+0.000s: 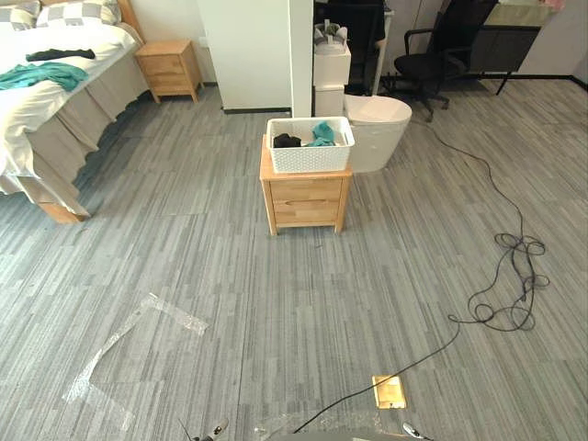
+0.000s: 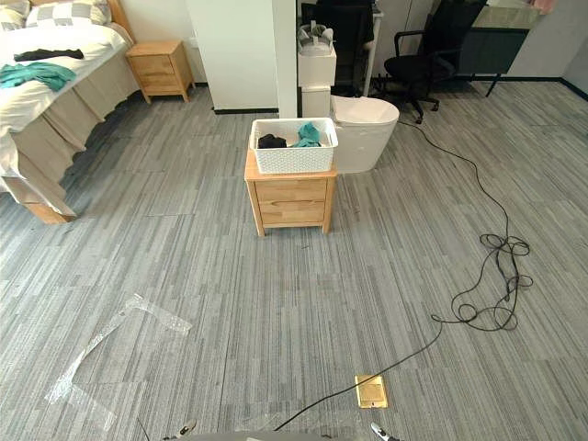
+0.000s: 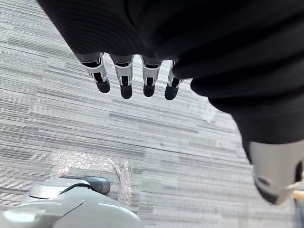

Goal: Pick up the laundry basket with both hands and put the clothes into the washing machine.

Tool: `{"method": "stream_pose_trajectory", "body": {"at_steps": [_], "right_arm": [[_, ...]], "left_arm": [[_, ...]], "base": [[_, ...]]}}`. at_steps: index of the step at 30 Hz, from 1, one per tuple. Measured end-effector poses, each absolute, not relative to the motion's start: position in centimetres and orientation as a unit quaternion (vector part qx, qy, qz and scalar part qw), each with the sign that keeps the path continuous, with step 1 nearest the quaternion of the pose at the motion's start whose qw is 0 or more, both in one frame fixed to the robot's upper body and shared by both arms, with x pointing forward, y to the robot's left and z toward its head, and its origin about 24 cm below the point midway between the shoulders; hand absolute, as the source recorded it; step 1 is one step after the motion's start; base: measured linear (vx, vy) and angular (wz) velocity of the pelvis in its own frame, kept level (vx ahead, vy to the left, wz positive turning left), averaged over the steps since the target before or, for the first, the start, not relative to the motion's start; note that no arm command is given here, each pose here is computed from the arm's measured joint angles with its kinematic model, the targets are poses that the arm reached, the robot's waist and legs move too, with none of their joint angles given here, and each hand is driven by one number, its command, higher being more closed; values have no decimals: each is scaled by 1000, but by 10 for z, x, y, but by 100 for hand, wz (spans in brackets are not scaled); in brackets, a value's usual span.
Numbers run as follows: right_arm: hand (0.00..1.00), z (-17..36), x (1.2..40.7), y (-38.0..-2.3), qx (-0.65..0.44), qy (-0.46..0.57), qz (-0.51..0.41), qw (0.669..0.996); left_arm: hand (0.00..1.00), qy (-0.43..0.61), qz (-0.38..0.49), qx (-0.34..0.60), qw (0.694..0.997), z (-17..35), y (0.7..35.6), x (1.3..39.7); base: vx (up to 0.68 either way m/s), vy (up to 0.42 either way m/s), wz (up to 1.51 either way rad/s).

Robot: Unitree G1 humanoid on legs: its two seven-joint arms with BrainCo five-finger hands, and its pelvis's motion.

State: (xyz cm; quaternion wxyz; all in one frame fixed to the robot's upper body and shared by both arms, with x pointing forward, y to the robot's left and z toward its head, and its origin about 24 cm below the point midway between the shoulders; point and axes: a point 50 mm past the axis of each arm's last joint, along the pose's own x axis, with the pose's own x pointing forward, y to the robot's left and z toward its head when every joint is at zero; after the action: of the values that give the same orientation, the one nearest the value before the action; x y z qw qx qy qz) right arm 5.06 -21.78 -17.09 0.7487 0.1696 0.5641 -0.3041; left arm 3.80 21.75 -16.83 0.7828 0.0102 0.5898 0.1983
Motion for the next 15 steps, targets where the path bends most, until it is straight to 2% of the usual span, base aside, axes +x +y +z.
{"method": "stream_pose_trajectory", "body": {"at_steps": [15], "right_arm": [[0, -169, 79, -211, 204, 541, -316, 752]], "left_arm": [[0, 574, 216, -19, 790, -168, 215, 52]], "base": [[23, 3, 1]]}}
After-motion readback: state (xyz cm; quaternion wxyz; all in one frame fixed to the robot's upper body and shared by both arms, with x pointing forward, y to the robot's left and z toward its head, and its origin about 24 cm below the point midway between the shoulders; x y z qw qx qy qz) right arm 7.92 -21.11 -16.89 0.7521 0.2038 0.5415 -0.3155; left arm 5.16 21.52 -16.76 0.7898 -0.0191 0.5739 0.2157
